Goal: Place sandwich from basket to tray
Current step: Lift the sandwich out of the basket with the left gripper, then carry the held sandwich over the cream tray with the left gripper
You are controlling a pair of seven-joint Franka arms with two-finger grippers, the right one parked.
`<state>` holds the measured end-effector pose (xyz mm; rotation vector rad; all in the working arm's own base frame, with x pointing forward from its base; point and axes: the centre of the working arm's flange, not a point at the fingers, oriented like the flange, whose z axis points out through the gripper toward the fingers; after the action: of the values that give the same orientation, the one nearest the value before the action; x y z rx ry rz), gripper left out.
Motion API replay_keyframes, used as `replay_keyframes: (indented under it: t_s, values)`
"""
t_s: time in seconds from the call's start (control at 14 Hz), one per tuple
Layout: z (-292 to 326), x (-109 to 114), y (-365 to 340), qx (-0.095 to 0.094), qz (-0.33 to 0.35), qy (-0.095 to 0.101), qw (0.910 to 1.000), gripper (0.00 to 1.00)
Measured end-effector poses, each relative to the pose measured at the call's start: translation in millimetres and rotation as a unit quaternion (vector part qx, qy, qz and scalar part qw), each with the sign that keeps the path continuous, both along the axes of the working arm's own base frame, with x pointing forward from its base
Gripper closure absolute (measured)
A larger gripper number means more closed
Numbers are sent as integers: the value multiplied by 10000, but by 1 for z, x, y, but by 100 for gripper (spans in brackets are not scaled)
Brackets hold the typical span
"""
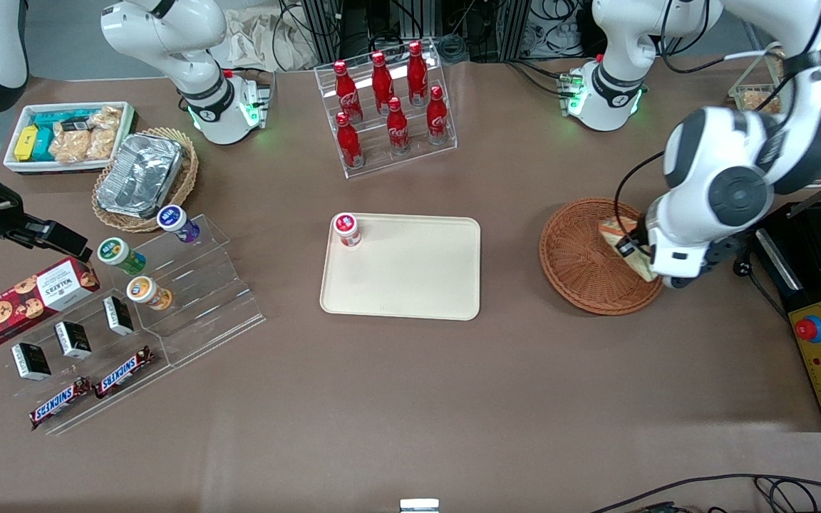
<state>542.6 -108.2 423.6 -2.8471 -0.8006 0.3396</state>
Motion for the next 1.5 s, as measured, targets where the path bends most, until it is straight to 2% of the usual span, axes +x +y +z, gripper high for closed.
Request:
replay_keyframes:
  t_s: [0.21,0.5,1.0,1.07,1.29,1.5]
  values:
    - [62,10,5,-155,-543,73,9984,81]
    - [112,18,11,-350,-991,-156,9943,81]
    - [115,13,-10,-467,-1236,-114,9912,81]
    - [114,10,-25,-523,-1300,-98,9901,81]
    - [110,1,-62,-870,-1316,-8,9875,81]
    - [94,-4,-108,-967,-1664,94,9813,81]
